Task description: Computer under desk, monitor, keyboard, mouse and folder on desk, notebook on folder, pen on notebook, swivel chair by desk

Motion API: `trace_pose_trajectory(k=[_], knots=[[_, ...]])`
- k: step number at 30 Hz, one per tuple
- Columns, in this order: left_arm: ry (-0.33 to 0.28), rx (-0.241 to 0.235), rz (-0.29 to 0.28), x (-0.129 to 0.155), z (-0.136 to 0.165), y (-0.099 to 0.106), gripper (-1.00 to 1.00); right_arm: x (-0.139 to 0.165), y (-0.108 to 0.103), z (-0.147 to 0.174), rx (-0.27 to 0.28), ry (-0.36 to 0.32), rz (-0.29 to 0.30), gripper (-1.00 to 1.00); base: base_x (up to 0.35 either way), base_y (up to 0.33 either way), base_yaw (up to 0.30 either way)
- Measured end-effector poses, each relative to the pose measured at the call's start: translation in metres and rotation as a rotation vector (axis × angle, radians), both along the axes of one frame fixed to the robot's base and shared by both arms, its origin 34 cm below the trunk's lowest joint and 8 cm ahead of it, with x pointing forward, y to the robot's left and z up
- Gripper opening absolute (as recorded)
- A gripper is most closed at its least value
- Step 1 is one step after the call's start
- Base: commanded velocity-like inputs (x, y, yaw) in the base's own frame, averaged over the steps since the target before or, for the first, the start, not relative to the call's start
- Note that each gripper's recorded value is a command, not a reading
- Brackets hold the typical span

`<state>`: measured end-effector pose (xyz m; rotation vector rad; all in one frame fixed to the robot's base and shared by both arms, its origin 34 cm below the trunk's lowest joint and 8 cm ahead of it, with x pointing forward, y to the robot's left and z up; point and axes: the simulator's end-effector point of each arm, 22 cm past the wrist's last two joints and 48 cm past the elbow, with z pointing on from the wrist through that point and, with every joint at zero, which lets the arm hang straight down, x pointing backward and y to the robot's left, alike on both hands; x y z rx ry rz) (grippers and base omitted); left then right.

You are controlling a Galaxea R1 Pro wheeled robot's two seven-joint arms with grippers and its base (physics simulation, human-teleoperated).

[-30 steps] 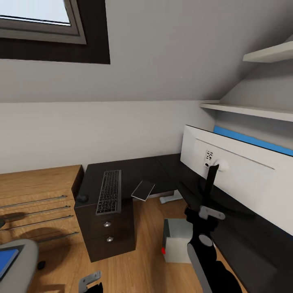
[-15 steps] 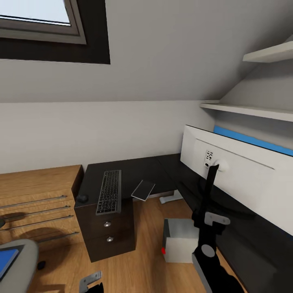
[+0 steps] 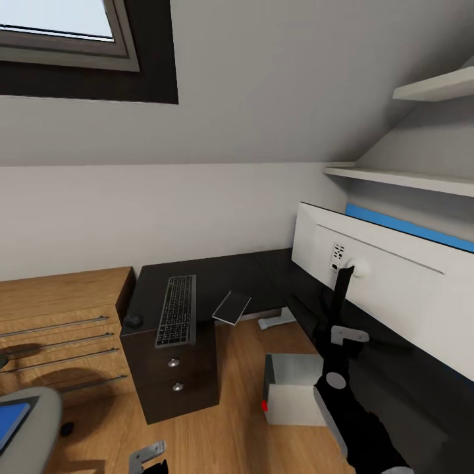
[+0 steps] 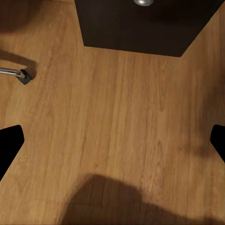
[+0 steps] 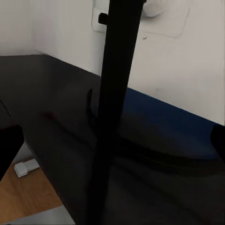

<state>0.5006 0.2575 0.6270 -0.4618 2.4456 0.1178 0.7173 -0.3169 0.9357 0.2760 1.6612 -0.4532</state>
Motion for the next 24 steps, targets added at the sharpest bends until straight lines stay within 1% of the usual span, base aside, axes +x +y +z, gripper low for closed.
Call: trace_pose_trajectory(k=[3, 7, 8, 9, 12, 13, 15, 16, 18, 21, 23, 24], knots=[[0.001, 0.000, -0.001, 0.000, 0.000, 0.000, 1.00, 0.017, -0.006, -0.007, -0.002, 0.028, 0.013, 1.00, 0.000, 0.000, 0.000], [0.002, 0.000, -0.001, -0.001, -0.001, 0.000, 1.00, 0.044, -0.020, -0.020, 0.047, 0.047, 0.034, 1.00, 0.000, 0.000, 0.000], [0.001, 0.000, -0.001, 0.000, 0.000, 0.000, 1.00, 0.061, -0.033, -0.021, 0.054, 0.060, 0.033, 1.00, 0.000, 0.000, 0.000], [0.001, 0.000, -0.001, 0.000, 0.000, 0.000, 1.00, 0.066, -0.041, -0.019, 0.053, 0.062, 0.027, 1.00, 0.000, 0.000, 0.000], [0.002, 0.000, -0.001, -0.001, -0.001, 0.000, 1.00, 0.072, -0.050, -0.017, 0.049, 0.061, 0.019, 1.00, 0.000, 0.000, 0.000], [0.001, 0.000, -0.001, -0.001, 0.000, 0.000, 1.00, 0.075, -0.059, -0.014, 0.042, 0.051, 0.010, 1.00, 0.000, 0.000, 0.000], [0.001, 0.000, 0.000, -0.001, 0.000, 0.000, 1.00, 0.075, -0.072, -0.015, 0.038, 0.050, -0.001, 1.00, 0.000, 0.000, 0.000], [0.001, 0.000, 0.000, -0.001, 0.000, 0.000, 1.00, 0.075, -0.072, -0.015, 0.038, 0.051, 0.000, 1.00, 0.000, 0.000, 0.000], [0.001, 0.000, 0.000, 0.000, 0.000, 0.000, 1.00, 0.075, -0.085, -0.022, 0.059, 0.069, -0.011, 1.00, 0.000, 0.000, 0.000], [0.001, 0.000, 0.000, -0.001, 0.000, 0.000, 1.00, 0.074, -0.094, -0.027, 0.067, 0.077, -0.023, 1.00, 0.000, 0.000, 0.000], [0.001, 0.000, 0.001, -0.001, -0.001, 0.000, 1.00, 0.075, -0.097, -0.023, 0.068, 0.041, -0.026, 1.00, 0.000, 0.000, 0.000], [0.003, 0.000, 0.002, -0.001, -0.001, 0.000, 1.00, 0.075, -0.098, -0.019, 0.068, 0.012, -0.025, 1.00, 0.000, 0.000, 0.000]])
